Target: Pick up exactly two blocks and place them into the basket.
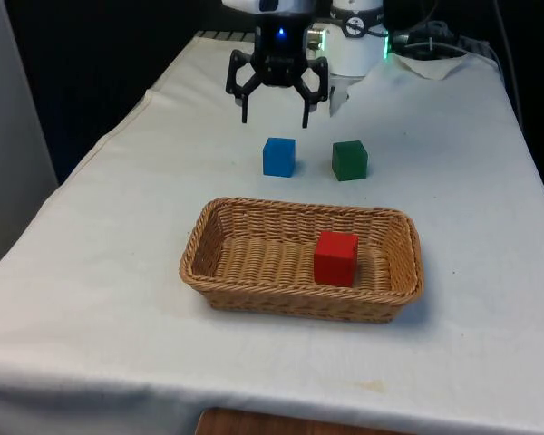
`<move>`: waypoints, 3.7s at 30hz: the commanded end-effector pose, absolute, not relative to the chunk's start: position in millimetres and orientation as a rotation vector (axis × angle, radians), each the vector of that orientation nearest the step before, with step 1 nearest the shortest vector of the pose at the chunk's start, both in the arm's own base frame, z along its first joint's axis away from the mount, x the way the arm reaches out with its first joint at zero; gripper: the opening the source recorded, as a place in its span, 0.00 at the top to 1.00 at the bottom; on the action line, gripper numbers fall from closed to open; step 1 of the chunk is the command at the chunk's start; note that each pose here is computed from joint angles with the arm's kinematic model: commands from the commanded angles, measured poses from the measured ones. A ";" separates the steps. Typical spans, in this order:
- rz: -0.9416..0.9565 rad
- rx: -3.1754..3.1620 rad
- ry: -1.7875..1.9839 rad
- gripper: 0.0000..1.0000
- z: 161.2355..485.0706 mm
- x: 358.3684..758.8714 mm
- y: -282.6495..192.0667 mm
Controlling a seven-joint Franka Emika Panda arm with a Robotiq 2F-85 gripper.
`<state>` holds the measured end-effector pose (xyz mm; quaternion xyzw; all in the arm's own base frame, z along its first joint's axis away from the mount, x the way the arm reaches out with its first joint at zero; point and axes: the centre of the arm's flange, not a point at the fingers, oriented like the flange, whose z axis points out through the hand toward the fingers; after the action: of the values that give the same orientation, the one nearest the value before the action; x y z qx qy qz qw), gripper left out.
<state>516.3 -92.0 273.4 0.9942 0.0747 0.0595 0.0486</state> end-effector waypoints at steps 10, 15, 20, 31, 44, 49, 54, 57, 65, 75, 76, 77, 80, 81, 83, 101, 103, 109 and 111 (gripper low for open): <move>0.201 3.047 0.221 0.00 258.6 491.7 -83.6; 0.195 3.077 0.214 0.00 257.8 487.4 -80.0; 0.215 3.102 0.201 0.00 249.6 466.8 -78.0; 0.198 3.108 0.179 0.00 232.2 439.7 -82.6; 0.178 3.136 0.144 0.00 222.9 432.5 -79.4; 0.169 3.127 0.127 0.00 219.8 433.1 -82.3; 0.159 3.113 0.106 0.00 217.6 436.3 -87.4; 0.154 3.101 0.094 0.00 215.6 438.9 -90.2; 0.135 3.087 0.054 0.00 208.7 442.3 -92.7; 0.098 3.075 0.052 0.00 202.3 440.5 -92.4; 0.110 3.080 0.052 0.00 202.6 444.1 -90.5; 0.107 3.077 0.050 0.00 202.1 445.5 -90.7; 0.095 3.069 0.052 0.00 200.0 453.9 -89.6; 0.093 3.068 0.052 0.00 199.4 456.4 -89.3; 0.093 3.068 0.052 0.00 199.4 456.4 -89.3; 0.033 3.051 0.037 0.00 181.0 466.9 -94.5; 0.034 3.051 0.036 0.10 181.8 466.2 -96.2; 0.039 3.052 0.034 0.68 183.3 466.1 -97.8; 0.039 3.052 0.032 1.00 183.4 465.6 -98.7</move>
<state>466.5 -98.7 182.2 0.9987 0.0087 0.0106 0.0486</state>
